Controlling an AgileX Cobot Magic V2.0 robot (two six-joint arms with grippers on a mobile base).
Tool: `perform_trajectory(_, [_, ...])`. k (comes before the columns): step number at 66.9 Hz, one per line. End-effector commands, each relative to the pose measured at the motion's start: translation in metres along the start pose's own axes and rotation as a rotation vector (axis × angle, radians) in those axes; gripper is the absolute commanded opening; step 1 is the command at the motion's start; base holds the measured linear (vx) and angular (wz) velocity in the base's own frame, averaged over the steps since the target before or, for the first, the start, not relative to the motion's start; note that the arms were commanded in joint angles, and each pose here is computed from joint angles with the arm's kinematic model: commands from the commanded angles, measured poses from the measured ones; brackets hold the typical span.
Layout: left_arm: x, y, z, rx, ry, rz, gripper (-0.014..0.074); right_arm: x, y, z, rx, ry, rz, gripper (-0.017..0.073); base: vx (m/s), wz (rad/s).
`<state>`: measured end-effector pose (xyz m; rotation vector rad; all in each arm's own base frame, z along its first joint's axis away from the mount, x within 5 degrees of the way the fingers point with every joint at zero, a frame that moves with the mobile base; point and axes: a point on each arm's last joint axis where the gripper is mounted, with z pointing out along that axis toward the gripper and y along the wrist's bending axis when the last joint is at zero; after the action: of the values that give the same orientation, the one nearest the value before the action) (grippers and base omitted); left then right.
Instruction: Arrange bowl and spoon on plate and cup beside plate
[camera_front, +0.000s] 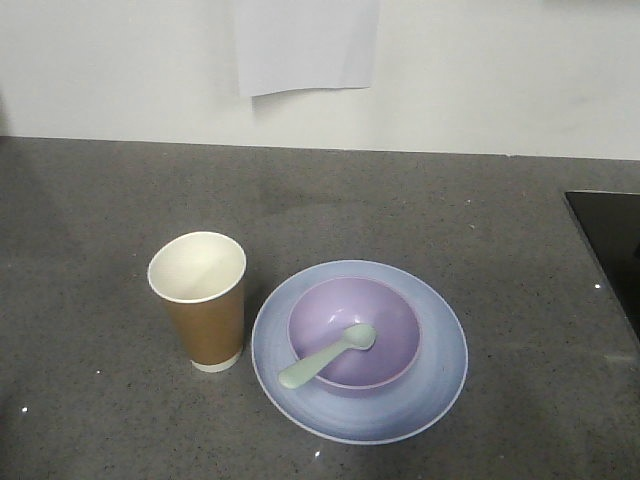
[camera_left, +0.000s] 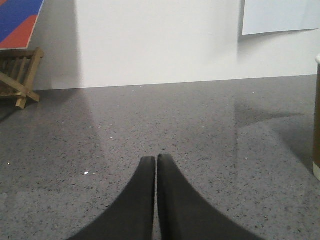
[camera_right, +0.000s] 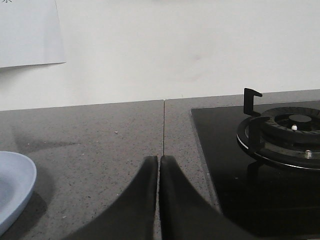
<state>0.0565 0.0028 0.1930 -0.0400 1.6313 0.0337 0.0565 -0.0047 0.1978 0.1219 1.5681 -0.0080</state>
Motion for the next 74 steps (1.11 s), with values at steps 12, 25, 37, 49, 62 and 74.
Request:
perform_trajectory(12, [-0.0092, -0.0001, -0.0018, 0.001, -0.087, -0.008, -0.0008, -0.0067, 0.0002, -0.0009, -0.001, -0.087, -0.004, -0.0003, 0.00, 0.00])
perform_trajectory(25, [-0.0092, -0.0001, -0.0018, 0.001, -0.087, -0.008, -0.0008, -0.0067, 0.0003, -0.0009, -0.001, -0.087, -0.005, -0.0003, 0.00, 0.00])
perform_trajectory(37, [-0.0092, -0.0001, -0.0018, 0.001, -0.087, -0.008, -0.0008, -0.0067, 0.0003, -0.0009, -0.001, -0.087, -0.005, -0.0003, 0.00, 0.00])
perform_trajectory(49, [-0.0092, -0.0001, -0.0018, 0.001, -0.087, -0.008, -0.0008, -0.0067, 0.0003, -0.0009, -0.001, -0.087, -0.005, -0.0003, 0.00, 0.00])
perform_trajectory(62, [-0.0092, -0.0001, -0.0018, 0.001, -0.087, -0.008, -0.0008, -0.0066, 0.0002, -0.0009, -0.001, -0.086, -0.005, -0.0003, 0.00, 0.00])
perform_trajectory(74, [-0.0092, -0.0001, -0.0018, 0.001, -0.087, -0.008, -0.0008, -0.0065, 0.0002, -0.0009, -0.001, -0.086, -0.006, -0.0003, 0.00, 0.00])
